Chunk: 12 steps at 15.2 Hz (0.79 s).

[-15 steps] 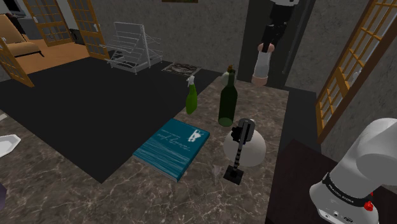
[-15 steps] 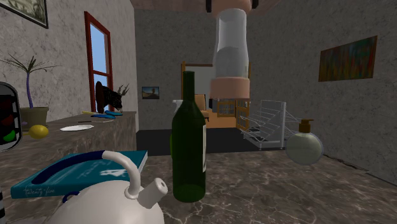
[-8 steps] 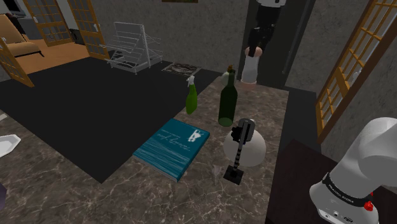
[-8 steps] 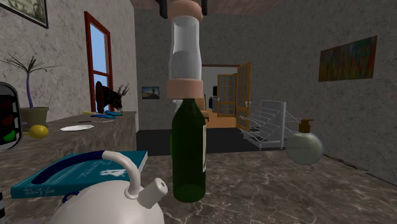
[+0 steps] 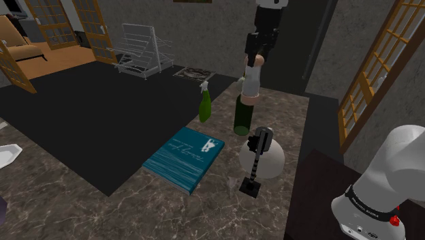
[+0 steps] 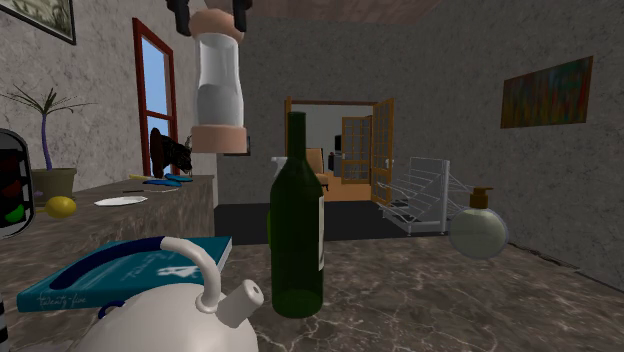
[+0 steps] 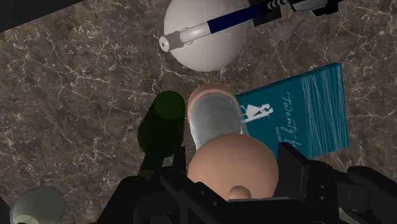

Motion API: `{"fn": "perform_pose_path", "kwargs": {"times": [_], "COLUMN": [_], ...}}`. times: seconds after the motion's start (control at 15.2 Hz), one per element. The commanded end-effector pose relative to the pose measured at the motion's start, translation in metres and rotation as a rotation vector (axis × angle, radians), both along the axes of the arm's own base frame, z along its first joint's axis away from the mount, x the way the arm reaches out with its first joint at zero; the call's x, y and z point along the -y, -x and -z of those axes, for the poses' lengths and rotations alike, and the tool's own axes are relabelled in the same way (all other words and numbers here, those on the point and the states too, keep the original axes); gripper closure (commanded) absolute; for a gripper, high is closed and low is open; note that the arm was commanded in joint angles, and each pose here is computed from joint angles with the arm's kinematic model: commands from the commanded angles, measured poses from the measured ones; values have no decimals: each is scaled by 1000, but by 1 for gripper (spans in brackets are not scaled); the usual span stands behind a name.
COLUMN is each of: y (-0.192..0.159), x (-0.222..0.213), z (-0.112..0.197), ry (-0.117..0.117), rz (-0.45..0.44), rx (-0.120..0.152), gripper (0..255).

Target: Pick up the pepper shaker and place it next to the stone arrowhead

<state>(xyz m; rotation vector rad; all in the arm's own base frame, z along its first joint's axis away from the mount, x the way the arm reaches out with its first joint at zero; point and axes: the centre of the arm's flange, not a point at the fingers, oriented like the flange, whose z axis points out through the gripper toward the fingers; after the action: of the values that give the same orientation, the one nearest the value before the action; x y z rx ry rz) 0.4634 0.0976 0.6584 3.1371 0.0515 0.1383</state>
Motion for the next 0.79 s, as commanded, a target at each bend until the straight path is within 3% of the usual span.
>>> {"fn": "perform_pose_path", "kwargs": {"times": [0.0, 0.46, 0.73], "y": [-2, -8, -8], "x": [-29, -116, -116], "z": [0, 0, 21], "ry": [0, 0, 0], "rz": [1, 1, 1], "rx": [0, 0, 0], "gripper": [255, 255, 255]}}
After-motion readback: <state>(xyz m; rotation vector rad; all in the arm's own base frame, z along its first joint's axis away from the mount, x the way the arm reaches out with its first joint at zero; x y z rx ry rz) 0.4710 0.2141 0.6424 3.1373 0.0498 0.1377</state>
